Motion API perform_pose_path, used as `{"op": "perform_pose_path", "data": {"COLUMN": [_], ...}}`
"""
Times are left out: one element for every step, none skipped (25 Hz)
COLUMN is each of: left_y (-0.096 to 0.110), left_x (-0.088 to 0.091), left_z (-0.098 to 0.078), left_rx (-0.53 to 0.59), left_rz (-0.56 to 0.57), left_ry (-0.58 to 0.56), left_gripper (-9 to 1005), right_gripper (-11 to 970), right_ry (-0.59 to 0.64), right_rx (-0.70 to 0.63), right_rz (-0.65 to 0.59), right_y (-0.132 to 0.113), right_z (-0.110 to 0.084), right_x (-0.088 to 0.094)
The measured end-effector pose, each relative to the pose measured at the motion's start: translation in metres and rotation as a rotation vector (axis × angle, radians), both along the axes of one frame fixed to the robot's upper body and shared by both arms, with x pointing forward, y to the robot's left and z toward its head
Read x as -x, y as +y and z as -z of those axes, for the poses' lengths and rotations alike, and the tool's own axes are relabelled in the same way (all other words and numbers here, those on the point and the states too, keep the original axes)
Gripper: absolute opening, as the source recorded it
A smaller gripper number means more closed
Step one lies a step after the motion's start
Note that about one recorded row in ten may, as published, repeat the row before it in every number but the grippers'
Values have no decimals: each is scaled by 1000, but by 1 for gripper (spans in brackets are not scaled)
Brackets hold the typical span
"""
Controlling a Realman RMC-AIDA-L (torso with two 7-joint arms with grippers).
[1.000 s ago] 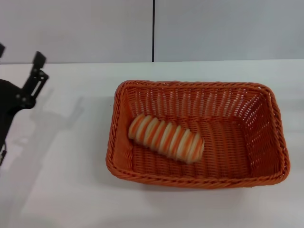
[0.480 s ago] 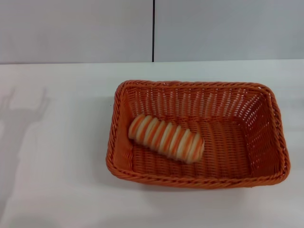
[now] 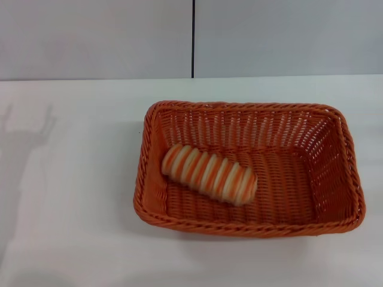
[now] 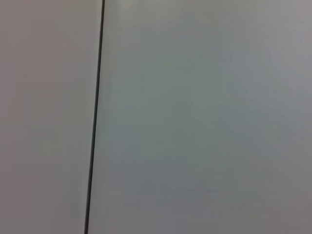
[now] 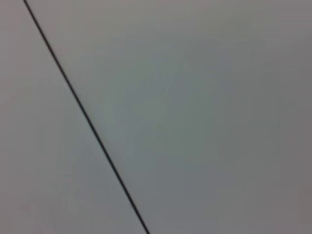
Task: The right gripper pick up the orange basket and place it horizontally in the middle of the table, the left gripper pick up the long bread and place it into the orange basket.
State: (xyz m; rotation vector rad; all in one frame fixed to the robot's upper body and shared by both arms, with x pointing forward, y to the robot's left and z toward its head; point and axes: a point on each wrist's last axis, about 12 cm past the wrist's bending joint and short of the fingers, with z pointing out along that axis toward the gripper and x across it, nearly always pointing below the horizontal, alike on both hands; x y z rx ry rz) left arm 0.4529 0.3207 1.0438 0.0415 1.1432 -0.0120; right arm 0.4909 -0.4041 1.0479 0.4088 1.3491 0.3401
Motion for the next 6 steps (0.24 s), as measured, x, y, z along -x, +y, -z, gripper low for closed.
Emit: {"op": "perform_pose_path", "data": {"left_y": [1,1,1,0,0,0], "left_x": [-1,-1,-1,-1,-1,-2], "left_z": [-1,-1,-1,-2,-2,-2], "left_rx": [-2,-2,-1,3,3,4], "left_rz": [-3,-3,-5,-6,-6,-5], "left_ry": [-3,-3,-6,-12,-12,-12], "left_gripper": [841,841,841,841,841,841], "right_gripper": [560,560,560,560,560,560], "right_ry": [-6,-6,-9,-13,-13,-17], "right_rx": [-3,-3,-6,-11,-11,-18], "right_rz": [12,12,17,20,20,20], "right_y": [-2,-2,-2,-1,-1,0], "right_z": [-1,-1,-2,-2,-2,-2], "right_x": [-1,-1,-1,-3,-3,-5]}}
